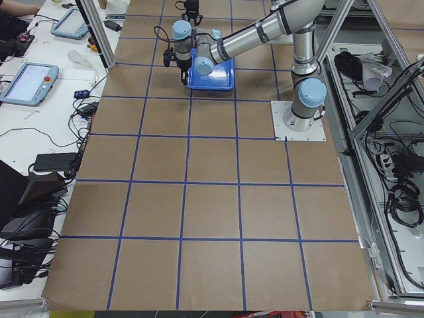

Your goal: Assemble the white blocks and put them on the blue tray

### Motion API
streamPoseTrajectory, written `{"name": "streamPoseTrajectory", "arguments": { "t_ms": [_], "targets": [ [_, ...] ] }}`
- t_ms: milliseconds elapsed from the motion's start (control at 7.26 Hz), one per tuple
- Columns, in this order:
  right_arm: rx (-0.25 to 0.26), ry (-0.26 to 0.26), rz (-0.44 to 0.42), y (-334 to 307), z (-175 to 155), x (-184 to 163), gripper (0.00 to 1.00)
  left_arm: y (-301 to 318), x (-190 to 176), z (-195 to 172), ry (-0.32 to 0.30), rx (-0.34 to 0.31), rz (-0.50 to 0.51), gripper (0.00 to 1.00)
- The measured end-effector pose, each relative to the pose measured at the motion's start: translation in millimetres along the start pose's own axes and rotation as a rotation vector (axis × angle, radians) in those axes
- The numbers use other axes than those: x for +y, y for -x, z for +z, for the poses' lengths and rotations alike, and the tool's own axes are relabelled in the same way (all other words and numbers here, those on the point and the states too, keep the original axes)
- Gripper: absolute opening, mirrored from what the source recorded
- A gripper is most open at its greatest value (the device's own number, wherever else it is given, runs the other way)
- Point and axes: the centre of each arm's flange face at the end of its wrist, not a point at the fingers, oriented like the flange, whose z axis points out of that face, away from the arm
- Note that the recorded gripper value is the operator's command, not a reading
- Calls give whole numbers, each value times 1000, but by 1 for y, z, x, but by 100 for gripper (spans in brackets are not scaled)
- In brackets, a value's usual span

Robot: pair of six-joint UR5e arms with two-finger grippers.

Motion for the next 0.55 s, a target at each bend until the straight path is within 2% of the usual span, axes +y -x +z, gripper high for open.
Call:
{"name": "streamPoseTrajectory", "arguments": {
  "t_ms": [551],
  "targets": [
    [-16,-14,53,19,-58,-60,0,-101,54,33,44,4,-98,31]
  ]
}}
